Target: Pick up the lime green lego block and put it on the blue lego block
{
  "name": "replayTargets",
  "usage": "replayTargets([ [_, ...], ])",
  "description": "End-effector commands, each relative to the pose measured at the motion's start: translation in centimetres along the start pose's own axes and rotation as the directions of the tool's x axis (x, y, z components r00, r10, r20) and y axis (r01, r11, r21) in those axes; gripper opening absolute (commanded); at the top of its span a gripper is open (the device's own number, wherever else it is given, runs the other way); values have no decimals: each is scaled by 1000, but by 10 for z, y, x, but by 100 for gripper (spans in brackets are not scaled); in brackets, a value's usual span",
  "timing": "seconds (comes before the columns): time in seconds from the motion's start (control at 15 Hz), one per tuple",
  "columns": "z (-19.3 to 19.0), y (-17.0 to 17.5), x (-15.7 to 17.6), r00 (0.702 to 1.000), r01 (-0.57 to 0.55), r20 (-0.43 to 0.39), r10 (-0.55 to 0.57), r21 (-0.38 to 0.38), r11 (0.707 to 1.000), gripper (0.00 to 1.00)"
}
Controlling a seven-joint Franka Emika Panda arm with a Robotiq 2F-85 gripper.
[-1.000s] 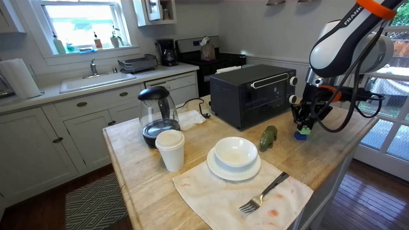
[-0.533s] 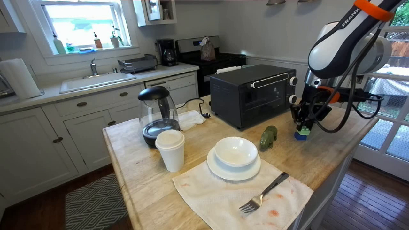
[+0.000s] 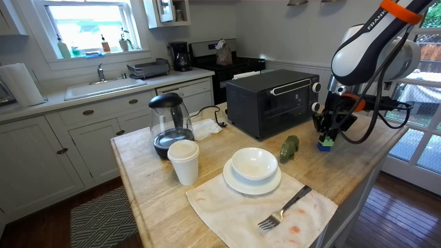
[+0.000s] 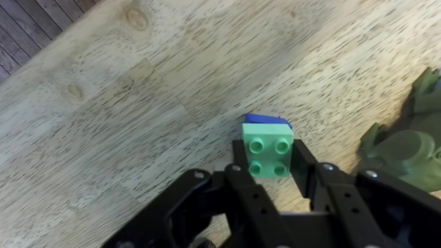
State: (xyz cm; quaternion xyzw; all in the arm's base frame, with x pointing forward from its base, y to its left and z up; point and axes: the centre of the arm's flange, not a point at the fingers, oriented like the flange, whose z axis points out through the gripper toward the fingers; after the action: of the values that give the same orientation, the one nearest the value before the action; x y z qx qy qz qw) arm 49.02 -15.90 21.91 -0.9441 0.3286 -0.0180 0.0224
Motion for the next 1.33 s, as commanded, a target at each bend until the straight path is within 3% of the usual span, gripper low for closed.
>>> replayTargets([
  [0.0, 5, -4, 7, 998, -53, 30, 53, 4, 999, 11],
  [0.47, 2, -6, 7, 991, -118, 62, 118, -8, 993, 11],
  [1.27, 7, -7, 4, 976, -218, 21, 219, -27, 976, 11],
])
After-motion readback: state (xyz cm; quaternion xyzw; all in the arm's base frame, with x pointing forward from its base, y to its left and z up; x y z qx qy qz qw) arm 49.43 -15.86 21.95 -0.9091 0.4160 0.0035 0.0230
